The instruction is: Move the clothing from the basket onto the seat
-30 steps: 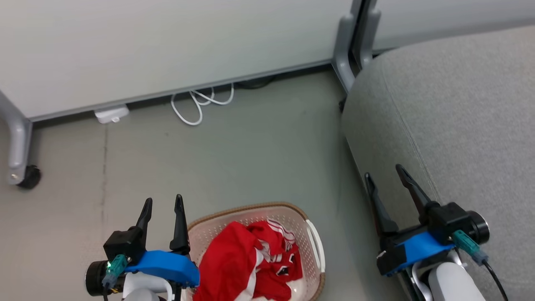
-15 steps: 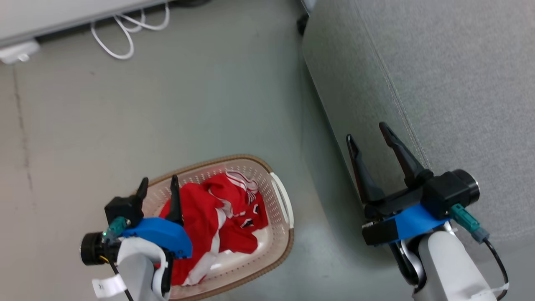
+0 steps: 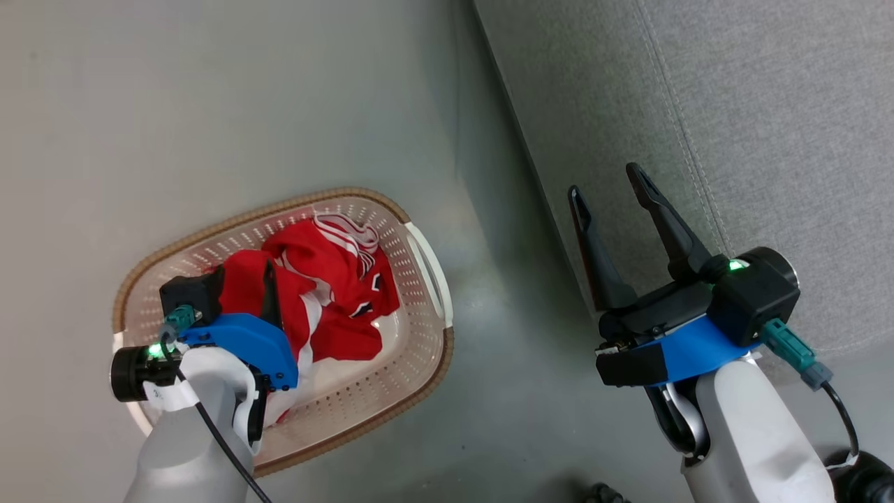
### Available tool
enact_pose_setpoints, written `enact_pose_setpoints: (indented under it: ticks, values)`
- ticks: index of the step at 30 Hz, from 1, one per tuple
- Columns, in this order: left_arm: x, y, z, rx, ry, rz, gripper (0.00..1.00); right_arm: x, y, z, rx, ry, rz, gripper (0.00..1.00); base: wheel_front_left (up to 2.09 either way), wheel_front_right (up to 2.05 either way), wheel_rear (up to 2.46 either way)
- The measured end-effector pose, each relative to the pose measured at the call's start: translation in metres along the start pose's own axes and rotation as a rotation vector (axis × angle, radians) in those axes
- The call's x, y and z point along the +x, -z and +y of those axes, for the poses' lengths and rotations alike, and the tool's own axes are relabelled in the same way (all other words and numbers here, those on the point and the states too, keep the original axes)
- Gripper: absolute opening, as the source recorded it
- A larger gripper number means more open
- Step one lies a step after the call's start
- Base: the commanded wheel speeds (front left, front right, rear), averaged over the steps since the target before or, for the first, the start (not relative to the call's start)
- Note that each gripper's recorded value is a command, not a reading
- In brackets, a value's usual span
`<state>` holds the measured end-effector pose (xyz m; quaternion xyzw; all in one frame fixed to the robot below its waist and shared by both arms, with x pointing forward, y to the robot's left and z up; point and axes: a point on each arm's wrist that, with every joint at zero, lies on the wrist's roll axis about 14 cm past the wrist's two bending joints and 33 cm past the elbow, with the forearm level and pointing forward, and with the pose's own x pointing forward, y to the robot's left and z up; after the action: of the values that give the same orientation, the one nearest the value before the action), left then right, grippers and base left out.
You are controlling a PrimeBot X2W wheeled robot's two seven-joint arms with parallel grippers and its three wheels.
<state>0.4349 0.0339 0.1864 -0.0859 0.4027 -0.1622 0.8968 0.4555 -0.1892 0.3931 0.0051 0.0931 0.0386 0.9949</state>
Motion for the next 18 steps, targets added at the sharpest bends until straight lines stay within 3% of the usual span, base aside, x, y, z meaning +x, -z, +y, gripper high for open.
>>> enact_pose_setpoints:
  ticks: [18]
  values:
    - [0.036,0.067,0.012,-0.033,-0.029,0.239,1.00,0.015,0.035,-0.008,0.041,0.018,0.067,1.00,0.00,0.00,0.00]
